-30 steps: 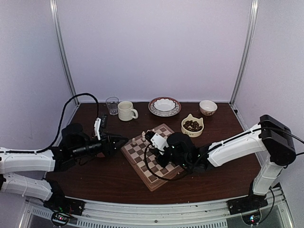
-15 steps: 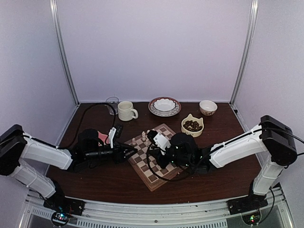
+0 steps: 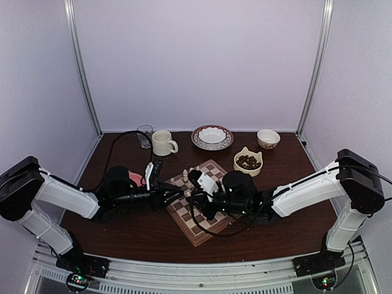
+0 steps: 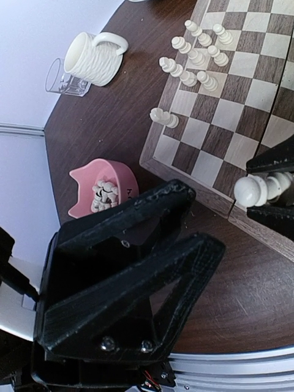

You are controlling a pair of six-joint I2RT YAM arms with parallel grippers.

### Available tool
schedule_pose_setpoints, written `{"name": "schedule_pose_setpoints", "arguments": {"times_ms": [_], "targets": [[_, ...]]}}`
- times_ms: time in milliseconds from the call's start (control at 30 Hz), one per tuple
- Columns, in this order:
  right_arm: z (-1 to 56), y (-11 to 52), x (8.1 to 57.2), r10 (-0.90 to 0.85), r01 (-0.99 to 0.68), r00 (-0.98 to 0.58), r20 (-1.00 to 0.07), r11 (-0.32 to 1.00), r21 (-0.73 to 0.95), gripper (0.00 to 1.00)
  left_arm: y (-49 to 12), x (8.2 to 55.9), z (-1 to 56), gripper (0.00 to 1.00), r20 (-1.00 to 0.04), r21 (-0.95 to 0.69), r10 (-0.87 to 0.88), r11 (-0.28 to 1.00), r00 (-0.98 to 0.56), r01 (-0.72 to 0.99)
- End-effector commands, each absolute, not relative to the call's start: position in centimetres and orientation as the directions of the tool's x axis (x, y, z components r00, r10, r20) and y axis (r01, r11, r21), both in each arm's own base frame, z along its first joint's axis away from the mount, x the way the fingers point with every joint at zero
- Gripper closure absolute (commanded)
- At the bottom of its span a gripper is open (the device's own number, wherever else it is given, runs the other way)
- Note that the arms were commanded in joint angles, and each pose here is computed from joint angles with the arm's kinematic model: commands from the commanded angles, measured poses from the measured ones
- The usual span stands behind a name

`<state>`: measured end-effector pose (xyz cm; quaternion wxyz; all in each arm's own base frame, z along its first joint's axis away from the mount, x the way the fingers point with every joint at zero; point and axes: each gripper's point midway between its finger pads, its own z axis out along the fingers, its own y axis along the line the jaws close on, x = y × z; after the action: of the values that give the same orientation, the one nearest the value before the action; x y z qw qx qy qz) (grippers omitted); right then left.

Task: Set up the chess pieces on the board
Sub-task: Pass from the right arm to the left

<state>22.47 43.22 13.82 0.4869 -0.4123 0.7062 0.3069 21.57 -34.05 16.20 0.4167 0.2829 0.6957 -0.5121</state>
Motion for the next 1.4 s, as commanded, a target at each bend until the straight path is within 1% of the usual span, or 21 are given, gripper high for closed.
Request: {"name": "schedule_pose_setpoints", "arguments": {"times_ms": [0,300,533,733,833,1000,1100,1200,1267,1367], "targets": [[15.0,44.0,21.6,-0.246,-0.907,-0.18,-0.952,0.416,0.064,0.91,-35.1,21.3,18.6,0.68,-0.889,-0.456,-0.079,0.24,-0.451,0.857],[14.7,44.4,21.4,-0.25,-0.915,-0.189,-0.95,0.397,0.077,0.91,-35.7,21.2,18.3,0.71,-0.88,-0.471,-0.052,0.218,-0.472,0.854],[14.7,44.5,21.4,-0.249,-0.915,-0.191,-0.95,0.395,0.081,0.91,-36.3,20.9,18.0,0.71,-0.876,-0.476,-0.028,0.205,-0.481,0.855],[14.8,44.5,21.3,-0.244,-0.914,-0.196,-0.95,0.395,0.087,0.91,-36.6,20.6,17.8,0.68,-0.876,-0.475,-0.014,0.197,-0.482,0.857],[15.0,44.4,21.3,-0.238,-0.913,-0.196,-0.951,0.398,0.089,0.91,-36.7,20.7,17.7,0.72,-0.874,-0.477,-0.009,0.201,-0.485,0.856],[15.1,44.4,21.3,-0.233,-0.914,-0.197,-0.952,0.395,0.092,0.91,-37.0,20.7,17.3,0.74,-0.869,-0.485,0.002,0.202,-0.495,0.851],[15.1,44.4,21.3,-0.23,-0.913,-0.199,-0.953,0.396,0.095,0.91,-37.1,20.9,17.1,0.78,-0.866,-0.488,0.006,0.208,-0.5,0.848],[15.3,44.3,21.4,-0.221,-0.91,-0.203,-0.954,0.403,0.1,0.91,-37.1,20.9,17.0,0.74,-0.863,-0.493,0.007,0.208,-0.506,0.844],[15.3,44.2,21.4,-0.217,-0.91,-0.205,-0.954,0.403,0.104,0.91,-37.1,21.0,16.8,0.74,-0.863,-0.492,0.008,0.216,-0.506,0.843],[15.4,44.3,21.2,-0.214,-0.913,-0.207,-0.955,0.393,0.11,0.91,-37.2,21.0,16.7,0.81,-0.861,-0.494,0.012,0.213,-0.508,0.843]]}}
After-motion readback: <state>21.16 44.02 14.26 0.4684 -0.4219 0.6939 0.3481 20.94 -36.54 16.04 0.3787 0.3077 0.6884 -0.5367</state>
